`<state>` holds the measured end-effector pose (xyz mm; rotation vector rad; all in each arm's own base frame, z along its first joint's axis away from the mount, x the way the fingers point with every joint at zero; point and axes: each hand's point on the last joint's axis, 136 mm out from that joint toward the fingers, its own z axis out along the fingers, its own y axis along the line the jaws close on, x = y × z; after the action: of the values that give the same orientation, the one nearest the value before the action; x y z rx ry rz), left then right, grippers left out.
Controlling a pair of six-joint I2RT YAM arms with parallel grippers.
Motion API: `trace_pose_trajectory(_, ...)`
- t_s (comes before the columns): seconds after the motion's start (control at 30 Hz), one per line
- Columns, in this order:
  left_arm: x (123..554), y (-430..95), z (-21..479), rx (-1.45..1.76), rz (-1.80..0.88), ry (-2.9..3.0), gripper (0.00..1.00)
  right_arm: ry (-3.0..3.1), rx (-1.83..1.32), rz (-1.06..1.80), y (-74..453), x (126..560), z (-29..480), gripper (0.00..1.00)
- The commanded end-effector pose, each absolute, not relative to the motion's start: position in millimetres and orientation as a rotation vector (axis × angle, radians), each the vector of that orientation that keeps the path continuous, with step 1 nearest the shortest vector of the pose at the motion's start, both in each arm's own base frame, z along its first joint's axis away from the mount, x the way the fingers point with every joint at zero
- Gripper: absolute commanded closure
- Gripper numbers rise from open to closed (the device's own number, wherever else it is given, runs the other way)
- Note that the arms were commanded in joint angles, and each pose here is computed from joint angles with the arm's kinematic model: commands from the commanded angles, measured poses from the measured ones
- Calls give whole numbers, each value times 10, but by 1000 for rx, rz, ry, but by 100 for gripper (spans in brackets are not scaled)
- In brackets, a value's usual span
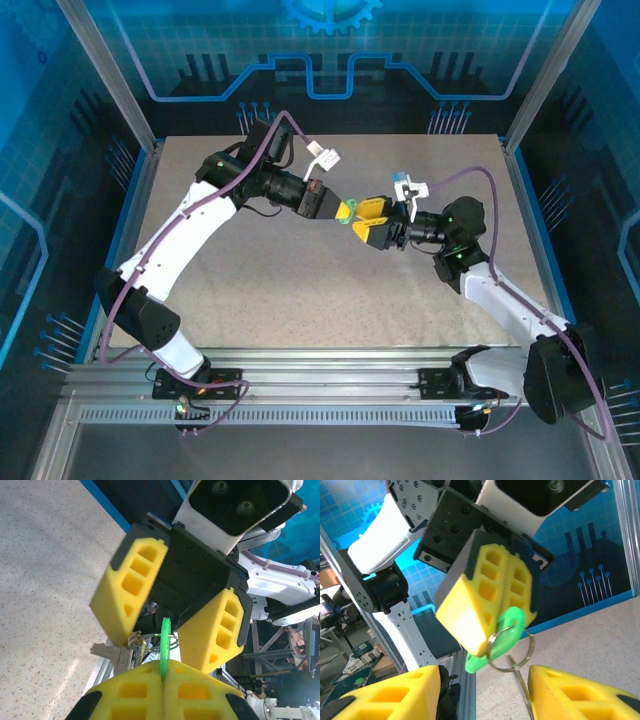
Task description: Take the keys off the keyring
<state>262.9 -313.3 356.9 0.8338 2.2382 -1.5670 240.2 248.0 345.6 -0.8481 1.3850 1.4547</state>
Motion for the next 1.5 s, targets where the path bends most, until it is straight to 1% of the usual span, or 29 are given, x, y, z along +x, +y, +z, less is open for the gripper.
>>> trace_pose_trajectory(0.0,2576,-3095,3700,860,-1582,2185,100,1359,-891,1454,2478,2306,3470,52)
trace_pose_trajectory(0.1,2575,-3098,3701,860,-1583,2185,100,1364,-896,1466,2486,2302,3461,52)
trace_pose_trajectory(0.2,2570,-3099,3712,861,-1589,2180,100,1368,-881,1461,2493,2329,3455,45)
trace_pose_trajectory(0.23,2566,-3098,3716,859,-1590,2181,100,1372,-878,1457,2499,2343,3439,45)
trace_pose_trajectory(0.63,2541,-3089,3749,857,-1601,2166,100,1345,-902,1525,2627,2402,3458,52)
trace_pose_trajectory(0.87,2534,-3086,3728,858,-1597,2169,100,1347,-872,1472,2565,2395,3480,51)
trace_pose_trajectory(1.13,2551,-3095,3701,855,-1599,2172,100,1347,-883,1469,2563,2368,3522,64)
trace_pose_trajectory(1.23,2546,-3092,3715,857,-1597,2164,100,1346,-888,1473,2573,2362,3530,66)
trace_pose_trajectory(1.43,2548,-3091,3733,859,-1593,2156,100,1358,-880,1461,2571,2380,3544,77)
trace_pose_trajectory(1.47,2551,-3091,3732,859,-1592,2155,100,1364,-880,1460,2575,2382,3536,78)
